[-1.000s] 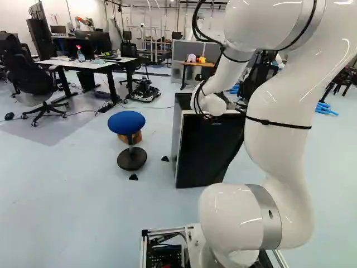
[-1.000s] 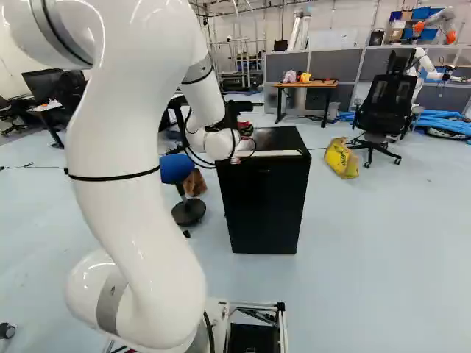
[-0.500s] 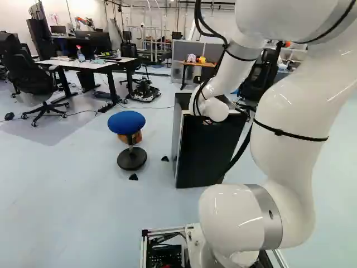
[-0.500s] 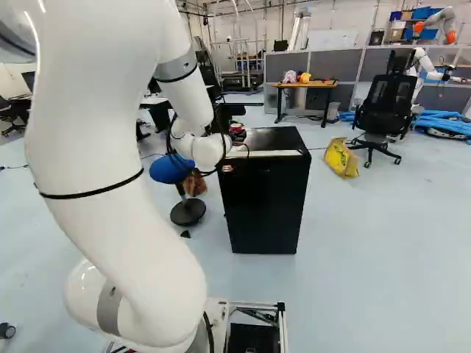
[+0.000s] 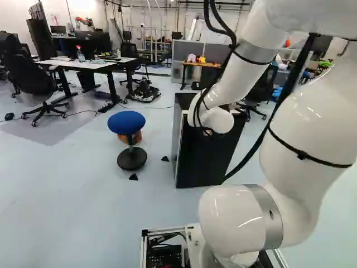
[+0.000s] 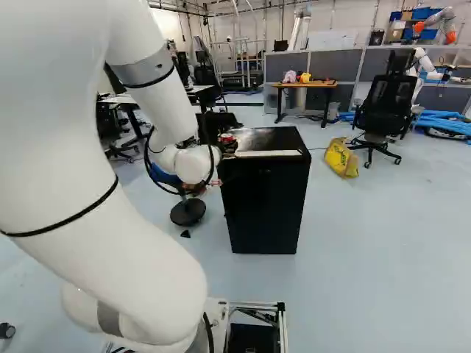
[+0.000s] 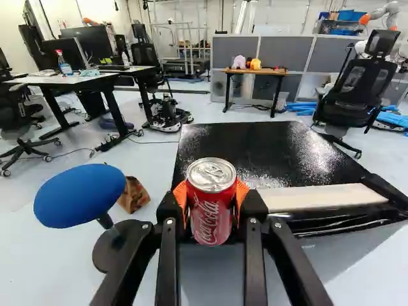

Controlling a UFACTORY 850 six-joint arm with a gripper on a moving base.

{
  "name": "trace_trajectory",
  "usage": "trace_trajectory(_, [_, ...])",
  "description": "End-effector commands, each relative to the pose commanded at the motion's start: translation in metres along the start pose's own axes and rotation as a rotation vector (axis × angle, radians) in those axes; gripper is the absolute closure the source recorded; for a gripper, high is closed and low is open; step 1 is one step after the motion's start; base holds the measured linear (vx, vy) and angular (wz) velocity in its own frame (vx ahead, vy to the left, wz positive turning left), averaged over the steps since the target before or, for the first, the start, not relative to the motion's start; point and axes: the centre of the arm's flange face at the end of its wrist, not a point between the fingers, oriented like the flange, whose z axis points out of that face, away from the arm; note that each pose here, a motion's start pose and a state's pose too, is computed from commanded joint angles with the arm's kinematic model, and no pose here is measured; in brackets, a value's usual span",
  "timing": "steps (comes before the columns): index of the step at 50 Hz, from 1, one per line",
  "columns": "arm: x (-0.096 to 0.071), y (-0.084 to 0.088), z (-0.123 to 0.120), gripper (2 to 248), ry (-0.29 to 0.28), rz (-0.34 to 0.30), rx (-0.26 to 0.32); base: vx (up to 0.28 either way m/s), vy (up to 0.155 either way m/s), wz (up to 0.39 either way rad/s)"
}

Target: Grab a drink from the fridge

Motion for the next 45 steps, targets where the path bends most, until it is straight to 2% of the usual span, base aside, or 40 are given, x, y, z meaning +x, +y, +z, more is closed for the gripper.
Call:
trace_trajectory(22, [-0.029, -0.010, -0.052, 156, -0.034, -0.007, 0.027, 0.000, 0.000, 0.000])
trace_trajectory(45, [-0.051, -0.014, -0.085, 156, -0.057, -0.012, 0.044, 0.000, 0.000, 0.000])
